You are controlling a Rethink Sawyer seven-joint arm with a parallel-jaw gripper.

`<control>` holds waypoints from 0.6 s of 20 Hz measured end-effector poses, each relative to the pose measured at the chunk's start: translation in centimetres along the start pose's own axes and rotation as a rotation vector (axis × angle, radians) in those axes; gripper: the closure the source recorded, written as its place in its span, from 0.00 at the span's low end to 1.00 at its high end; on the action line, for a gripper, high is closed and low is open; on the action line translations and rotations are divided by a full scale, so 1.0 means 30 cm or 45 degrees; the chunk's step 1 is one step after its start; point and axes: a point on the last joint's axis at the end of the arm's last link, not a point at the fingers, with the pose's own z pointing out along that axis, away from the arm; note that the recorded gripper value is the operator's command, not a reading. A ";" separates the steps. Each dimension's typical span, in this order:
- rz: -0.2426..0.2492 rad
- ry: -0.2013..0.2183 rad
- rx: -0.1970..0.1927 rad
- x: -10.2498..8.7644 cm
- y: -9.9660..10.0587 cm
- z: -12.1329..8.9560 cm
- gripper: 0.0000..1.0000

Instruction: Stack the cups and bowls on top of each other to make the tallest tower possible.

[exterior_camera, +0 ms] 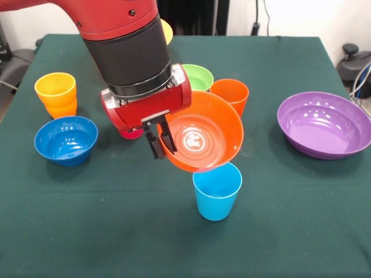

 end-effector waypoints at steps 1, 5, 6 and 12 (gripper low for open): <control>-0.002 0.006 0.002 0.006 0.002 -0.001 1.00; -0.005 0.025 0.019 0.021 -0.001 -0.002 1.00; -0.005 0.033 0.027 0.028 -0.005 0.000 1.00; 0.006 0.058 0.016 0.063 -0.010 0.014 1.00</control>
